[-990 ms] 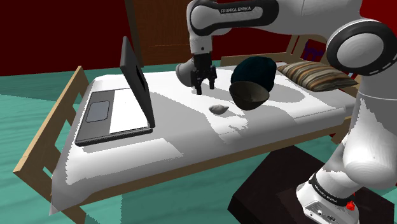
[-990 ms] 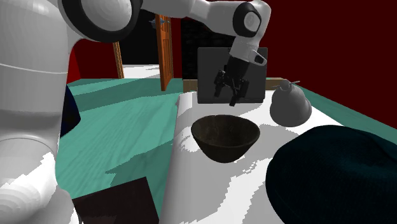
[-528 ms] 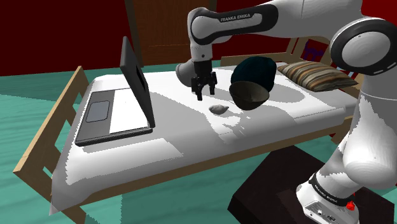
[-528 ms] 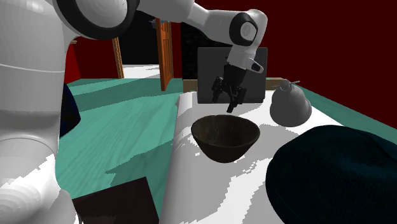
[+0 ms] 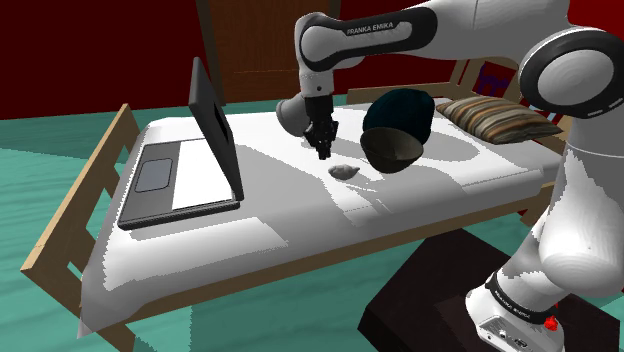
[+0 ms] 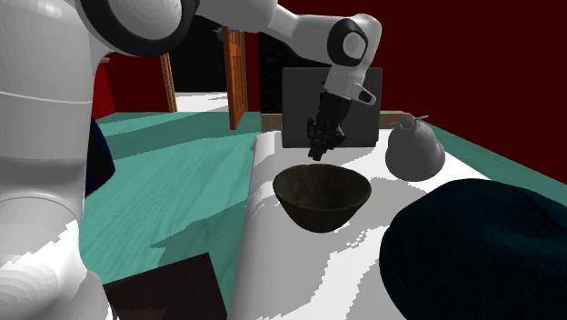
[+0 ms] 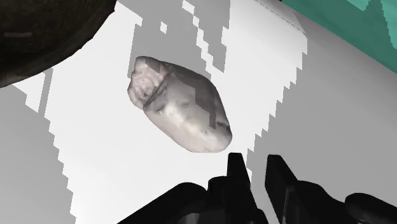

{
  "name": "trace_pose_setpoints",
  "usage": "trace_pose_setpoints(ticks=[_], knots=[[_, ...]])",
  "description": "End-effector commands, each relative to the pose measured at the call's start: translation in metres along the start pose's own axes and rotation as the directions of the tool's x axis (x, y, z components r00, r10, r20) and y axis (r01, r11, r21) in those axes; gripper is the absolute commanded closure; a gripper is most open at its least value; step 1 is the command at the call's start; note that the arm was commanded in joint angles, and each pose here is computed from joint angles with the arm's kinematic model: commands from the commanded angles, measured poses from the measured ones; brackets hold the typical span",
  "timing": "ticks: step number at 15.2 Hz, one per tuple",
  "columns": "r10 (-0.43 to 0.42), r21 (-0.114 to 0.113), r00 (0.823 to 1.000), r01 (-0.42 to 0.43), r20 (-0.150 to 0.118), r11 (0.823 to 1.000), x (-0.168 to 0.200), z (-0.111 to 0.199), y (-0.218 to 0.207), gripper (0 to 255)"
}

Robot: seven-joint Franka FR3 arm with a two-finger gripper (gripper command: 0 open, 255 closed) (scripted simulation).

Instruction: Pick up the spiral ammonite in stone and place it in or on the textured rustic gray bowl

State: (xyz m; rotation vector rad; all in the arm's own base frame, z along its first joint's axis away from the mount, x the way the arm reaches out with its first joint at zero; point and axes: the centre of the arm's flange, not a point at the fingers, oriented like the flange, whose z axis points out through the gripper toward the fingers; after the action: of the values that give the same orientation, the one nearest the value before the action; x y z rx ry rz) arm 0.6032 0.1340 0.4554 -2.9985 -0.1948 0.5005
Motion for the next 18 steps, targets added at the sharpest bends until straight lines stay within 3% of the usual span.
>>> trace_pose_setpoints(ticks=[1,7,8,9,10,11,18], knots=[[0.000,0.000,1.000,0.000,0.000,1.000,0.000,0.000,0.000,255],[0.000,0.000,1.000,0.000,0.000,1.000,0.000,0.000,0.000,255],[0.000,0.000,1.000,0.000,0.000,1.000,0.000,0.000,0.000,0],[-0.213,-0.006,0.977,0.213,-0.024,0.977,-0.010,0.004,0.010,0],[-0.416,-0.017,0.908,0.416,-0.045,0.909,-0.018,0.009,0.023,0],[-0.600,-0.033,0.798,0.599,-0.064,0.800,-0.023,0.014,0.037,0],[-0.601,-0.033,0.796,0.600,-0.064,0.799,-0.021,0.045,0.036,0]])
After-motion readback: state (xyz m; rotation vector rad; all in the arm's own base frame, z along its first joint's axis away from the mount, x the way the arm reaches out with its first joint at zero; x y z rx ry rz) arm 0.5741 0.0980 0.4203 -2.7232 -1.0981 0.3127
